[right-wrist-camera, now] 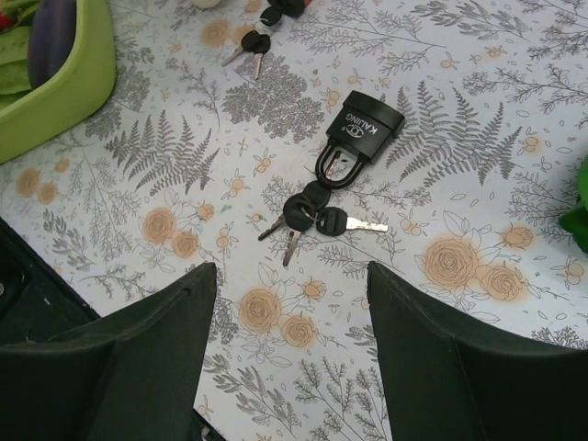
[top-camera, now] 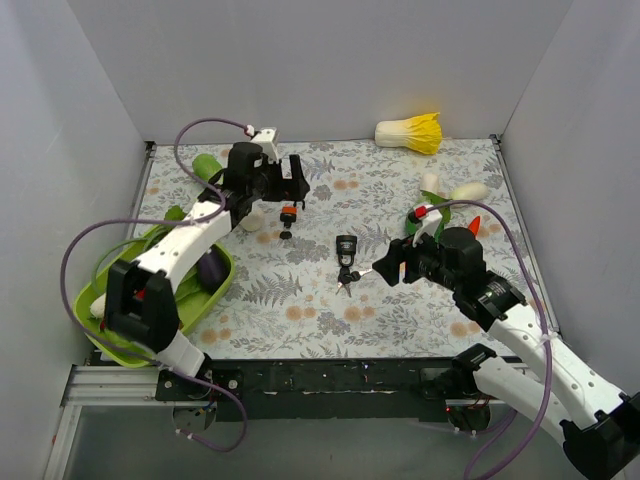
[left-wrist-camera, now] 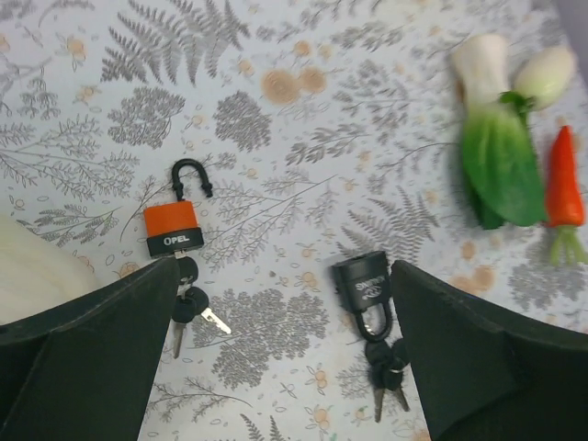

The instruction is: Unlock with the key

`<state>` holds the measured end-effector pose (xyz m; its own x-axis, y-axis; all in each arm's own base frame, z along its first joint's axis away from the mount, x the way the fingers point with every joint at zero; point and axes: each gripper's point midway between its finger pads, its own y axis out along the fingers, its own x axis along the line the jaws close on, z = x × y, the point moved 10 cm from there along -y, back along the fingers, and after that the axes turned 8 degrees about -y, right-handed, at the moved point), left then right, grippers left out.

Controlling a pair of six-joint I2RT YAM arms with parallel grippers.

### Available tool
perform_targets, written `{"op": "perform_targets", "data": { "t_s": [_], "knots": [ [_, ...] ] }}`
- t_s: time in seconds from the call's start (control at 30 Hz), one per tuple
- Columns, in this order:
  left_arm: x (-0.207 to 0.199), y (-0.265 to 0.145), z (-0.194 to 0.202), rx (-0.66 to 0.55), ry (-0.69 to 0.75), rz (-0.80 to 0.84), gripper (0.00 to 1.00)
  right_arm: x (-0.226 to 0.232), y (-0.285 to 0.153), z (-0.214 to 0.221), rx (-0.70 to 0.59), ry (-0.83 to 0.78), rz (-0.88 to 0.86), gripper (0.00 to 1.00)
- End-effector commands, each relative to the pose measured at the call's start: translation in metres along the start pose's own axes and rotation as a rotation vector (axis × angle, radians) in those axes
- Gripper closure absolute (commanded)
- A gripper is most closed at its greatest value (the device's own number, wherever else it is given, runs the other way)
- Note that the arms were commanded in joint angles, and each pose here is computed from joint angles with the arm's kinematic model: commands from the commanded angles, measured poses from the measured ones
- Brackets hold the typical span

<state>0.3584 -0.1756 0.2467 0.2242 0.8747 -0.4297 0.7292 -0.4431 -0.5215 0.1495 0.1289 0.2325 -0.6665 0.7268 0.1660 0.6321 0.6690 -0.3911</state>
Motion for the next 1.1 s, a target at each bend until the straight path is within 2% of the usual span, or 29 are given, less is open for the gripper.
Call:
{"op": "perform_targets", "data": {
  "t_s": [0.0,0.13,0.37,0.77,0.9,1.07],
  "knots": [
    [-0.005,-0.036,0.005,-0.154,-0.004,0.111,0.02,-0.001,0.003,-0.018,0.008,0.033,0.081,0.28],
    [-0.009,-0.047,-0.001,-0.163,-0.024,0.096,0.02,0.000,0.014,-0.014,0.071,0.073,0.153,0.32],
    [-0.012,-0.060,-0.005,-0.198,-0.026,0.115,0.02,0.014,0.055,-0.001,0.218,0.034,0.256,0.34],
    [-0.009,-0.062,-0.007,-0.222,-0.010,0.072,0.02,0.020,0.130,0.007,0.326,-0.023,0.194,0.33],
    [-0.009,-0.064,-0.009,-0.230,0.000,0.066,0.02,0.029,0.139,0.009,0.375,-0.057,0.200,0.32],
    [-0.009,-0.073,-0.013,-0.268,0.042,0.070,0.02,0.039,0.139,0.027,0.383,-0.009,0.159,0.30]
  ]
}}
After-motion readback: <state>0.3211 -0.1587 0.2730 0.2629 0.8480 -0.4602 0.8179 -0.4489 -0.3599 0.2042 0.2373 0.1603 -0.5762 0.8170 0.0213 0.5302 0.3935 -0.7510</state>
